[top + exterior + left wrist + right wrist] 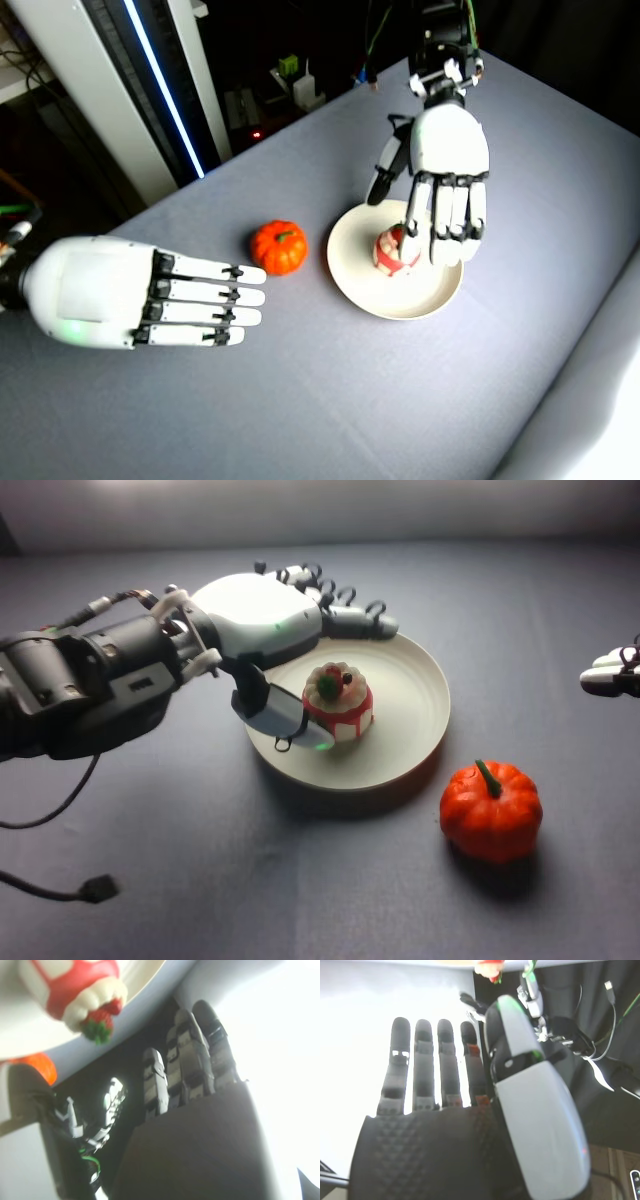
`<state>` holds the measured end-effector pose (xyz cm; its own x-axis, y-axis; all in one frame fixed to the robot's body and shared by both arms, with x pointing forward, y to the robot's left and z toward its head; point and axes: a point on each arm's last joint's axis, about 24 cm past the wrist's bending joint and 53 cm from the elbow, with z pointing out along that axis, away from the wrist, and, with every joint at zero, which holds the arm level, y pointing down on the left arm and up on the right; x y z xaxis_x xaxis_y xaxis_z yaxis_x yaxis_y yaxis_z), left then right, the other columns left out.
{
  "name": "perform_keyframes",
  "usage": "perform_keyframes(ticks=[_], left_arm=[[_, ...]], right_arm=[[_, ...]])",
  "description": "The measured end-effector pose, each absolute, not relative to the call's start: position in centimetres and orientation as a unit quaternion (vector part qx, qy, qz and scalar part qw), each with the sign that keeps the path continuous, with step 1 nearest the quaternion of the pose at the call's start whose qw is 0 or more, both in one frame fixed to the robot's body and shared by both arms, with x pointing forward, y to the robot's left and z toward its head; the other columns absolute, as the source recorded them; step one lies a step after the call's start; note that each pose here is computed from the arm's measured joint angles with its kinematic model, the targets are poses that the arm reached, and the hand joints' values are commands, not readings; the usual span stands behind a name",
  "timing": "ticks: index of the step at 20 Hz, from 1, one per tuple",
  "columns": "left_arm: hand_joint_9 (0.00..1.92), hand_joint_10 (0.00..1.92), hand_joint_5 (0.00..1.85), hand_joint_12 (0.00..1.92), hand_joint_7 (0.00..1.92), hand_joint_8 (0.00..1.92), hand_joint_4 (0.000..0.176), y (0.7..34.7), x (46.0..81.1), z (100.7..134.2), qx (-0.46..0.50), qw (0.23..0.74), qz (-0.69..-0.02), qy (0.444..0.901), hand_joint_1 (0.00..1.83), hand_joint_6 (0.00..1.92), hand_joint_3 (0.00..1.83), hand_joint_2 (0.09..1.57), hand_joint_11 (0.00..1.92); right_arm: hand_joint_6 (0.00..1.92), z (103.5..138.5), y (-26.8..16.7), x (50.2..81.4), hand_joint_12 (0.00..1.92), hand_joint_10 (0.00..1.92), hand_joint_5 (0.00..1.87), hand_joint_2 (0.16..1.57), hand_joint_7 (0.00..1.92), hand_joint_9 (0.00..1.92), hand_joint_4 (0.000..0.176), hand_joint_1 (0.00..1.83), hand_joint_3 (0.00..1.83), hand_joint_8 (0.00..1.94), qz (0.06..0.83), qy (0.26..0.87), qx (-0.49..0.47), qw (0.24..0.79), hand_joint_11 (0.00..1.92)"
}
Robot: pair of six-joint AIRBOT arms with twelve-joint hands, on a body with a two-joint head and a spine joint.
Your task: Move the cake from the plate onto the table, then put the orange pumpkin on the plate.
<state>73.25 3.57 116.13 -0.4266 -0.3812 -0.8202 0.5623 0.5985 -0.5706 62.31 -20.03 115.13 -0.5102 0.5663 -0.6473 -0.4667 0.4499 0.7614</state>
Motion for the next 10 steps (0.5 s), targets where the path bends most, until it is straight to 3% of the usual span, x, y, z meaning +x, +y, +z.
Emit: perform_keyframes(ticks=[1,4,6,7,8,9,10], left_arm=[[0.5,0.02,0.45,1.06,0.56,0.01,0.134,3.3,73.5,115.5,0.062,0.527,-0.437,0.726,0.88,0.01,0.01,0.93,0.06],[0.63,0.02,0.57,0.94,0.68,0.01,0.088,3.1,74.0,114.4,0.056,0.52,-0.427,0.737,0.97,0.0,0.0,0.96,0.21],[0.85,0.06,0.77,1.13,0.9,0.03,0.058,3.3,74.2,114.3,0.048,0.518,-0.429,0.738,1.01,0.01,0.0,1.06,0.36],[0.96,0.09,0.95,1.21,1.02,0.82,0.0,3.3,74.2,114.3,0.045,0.518,-0.431,0.737,1.2,0.63,0.0,1.09,0.48],[0.86,1.11,1.12,1.71,0.91,1.16,0.0,3.3,74.2,114.5,0.041,0.519,-0.435,0.735,1.19,0.64,0.0,1.05,0.66],[0.86,1.53,1.12,1.81,0.95,1.13,0.0,3.2,74.1,115.0,0.039,0.521,-0.443,0.728,1.19,0.72,0.0,1.06,0.84],[0.85,1.26,1.11,1.65,0.99,1.19,0.0,3.2,74.1,115.1,0.037,0.521,-0.446,0.726,1.25,0.54,0.0,1.09,0.76]], right_arm=[[0.01,115.1,-20.0,62.3,1.04,0.02,0.43,1.31,0.38,0.39,0.0,0.99,0.0,0.01,0.524,0.694,0.037,0.492,0.07],[0.01,114.9,-19.9,62.3,1.04,0.02,0.47,1.29,0.41,0.42,0.0,1.07,0.0,0.01,0.525,0.696,0.035,0.488,0.08],[0.01,114.9,-19.9,62.3,1.04,0.01,0.48,1.29,0.43,0.43,0.0,1.07,0.0,0.01,0.525,0.695,0.037,0.489,0.1],[0.01,114.9,-19.9,62.3,1.04,0.02,0.49,1.29,0.44,0.44,0.0,1.07,0.0,0.01,0.526,0.695,0.038,0.489,0.12],[0.01,114.9,-19.9,62.3,1.04,0.01,0.49,1.29,0.44,0.44,0.0,1.07,0.0,0.01,0.526,0.695,0.038,0.488,0.11],[0.0,114.9,-19.9,62.3,1.07,0.01,0.49,1.3,0.45,0.44,0.0,1.07,0.0,0.0,0.527,0.695,0.039,0.487,0.09],[0.0,114.8,-19.9,62.3,1.07,0.01,0.49,1.3,0.46,0.45,0.0,1.04,0.0,0.0,0.527,0.695,0.039,0.487,0.09]])
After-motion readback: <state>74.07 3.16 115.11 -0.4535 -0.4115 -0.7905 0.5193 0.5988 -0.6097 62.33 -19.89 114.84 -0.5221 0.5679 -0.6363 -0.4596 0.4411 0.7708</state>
